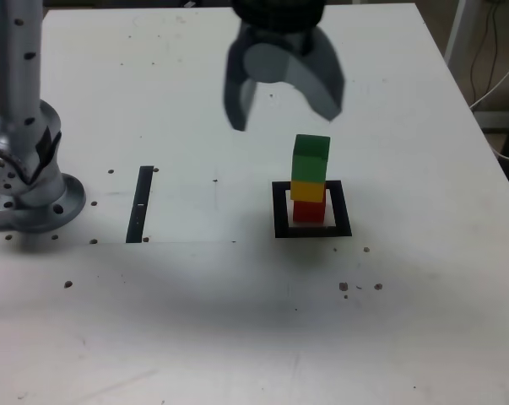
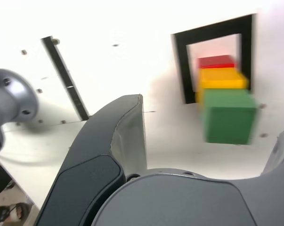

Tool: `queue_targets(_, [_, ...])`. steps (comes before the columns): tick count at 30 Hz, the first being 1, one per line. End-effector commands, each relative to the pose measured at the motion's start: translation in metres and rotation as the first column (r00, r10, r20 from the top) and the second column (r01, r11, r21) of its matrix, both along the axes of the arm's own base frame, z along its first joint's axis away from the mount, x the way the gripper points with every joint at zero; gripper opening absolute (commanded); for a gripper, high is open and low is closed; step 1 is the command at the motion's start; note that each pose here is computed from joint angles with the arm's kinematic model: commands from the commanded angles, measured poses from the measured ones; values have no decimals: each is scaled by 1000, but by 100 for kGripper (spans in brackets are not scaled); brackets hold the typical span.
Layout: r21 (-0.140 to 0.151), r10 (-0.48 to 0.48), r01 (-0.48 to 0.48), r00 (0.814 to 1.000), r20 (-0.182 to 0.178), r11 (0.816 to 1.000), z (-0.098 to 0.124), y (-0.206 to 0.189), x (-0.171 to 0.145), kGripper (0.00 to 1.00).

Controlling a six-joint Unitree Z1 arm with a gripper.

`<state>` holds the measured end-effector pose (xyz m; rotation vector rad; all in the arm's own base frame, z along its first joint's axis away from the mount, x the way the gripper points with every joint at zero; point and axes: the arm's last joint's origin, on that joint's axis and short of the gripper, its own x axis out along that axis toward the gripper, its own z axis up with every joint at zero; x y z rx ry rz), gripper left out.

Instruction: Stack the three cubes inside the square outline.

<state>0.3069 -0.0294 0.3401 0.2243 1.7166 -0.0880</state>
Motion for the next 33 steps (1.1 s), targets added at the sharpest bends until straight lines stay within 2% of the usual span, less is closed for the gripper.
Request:
queue_targets(1, [5, 12, -12, 1000, 1, 1000, 3, 2, -17, 99])
queue_targets(7, [14, 29, -29, 999, -16, 999, -6, 6, -50, 99])
queue_targets(12, [16, 52, -51, 998, -36, 999, -22, 9, -78, 99])
queue_targets(24, [-8, 115, -116, 990, -77, 993, -73, 20, -138, 99])
queue_targets(33, [-32, 129, -132, 988, -84, 991, -101, 22, -157, 100])
